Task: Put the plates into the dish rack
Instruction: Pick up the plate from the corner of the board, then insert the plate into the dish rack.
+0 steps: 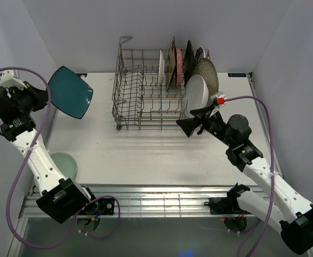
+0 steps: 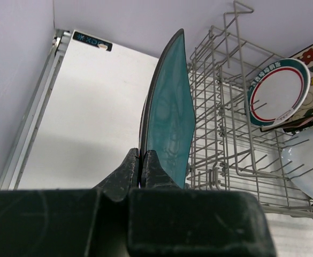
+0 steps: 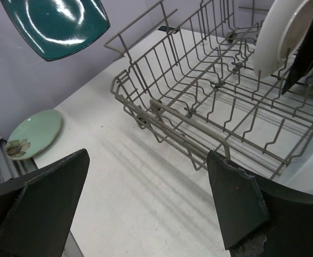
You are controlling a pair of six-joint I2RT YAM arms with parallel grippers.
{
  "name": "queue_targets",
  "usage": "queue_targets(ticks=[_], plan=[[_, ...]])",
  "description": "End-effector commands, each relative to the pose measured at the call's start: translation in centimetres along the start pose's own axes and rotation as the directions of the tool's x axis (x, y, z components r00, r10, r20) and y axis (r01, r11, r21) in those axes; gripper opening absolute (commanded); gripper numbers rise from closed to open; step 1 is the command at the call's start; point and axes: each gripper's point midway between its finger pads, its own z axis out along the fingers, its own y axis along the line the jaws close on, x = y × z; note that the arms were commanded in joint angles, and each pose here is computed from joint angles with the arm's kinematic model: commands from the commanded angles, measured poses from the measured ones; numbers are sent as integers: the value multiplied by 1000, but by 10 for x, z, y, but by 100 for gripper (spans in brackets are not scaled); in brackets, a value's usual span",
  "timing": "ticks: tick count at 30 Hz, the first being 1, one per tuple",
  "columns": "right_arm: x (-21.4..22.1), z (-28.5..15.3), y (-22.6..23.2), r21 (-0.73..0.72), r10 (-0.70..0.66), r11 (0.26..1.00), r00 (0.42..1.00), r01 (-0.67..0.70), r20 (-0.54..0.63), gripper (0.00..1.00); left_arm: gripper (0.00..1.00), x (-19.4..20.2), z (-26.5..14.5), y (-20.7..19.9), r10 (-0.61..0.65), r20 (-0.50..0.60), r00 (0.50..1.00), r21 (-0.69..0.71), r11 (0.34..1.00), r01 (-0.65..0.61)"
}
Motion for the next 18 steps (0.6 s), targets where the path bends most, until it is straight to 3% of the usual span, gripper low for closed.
queue_targets(ticks=[1, 10, 18], plan=[[-36, 9, 25, -117, -12, 993, 997, 21, 76, 96, 0, -55, -31, -50, 102, 148, 984, 100, 988, -117], [-50, 27, 49, -278, 25, 961, 998, -6, 64, 94, 0, -95, -69, -101, 149, 221, 964, 174, 966, -190], [-54, 40, 62, -373, 70, 927, 997, -48, 45, 94, 0, -87, -82, -144, 66, 134, 989, 418, 901, -117]])
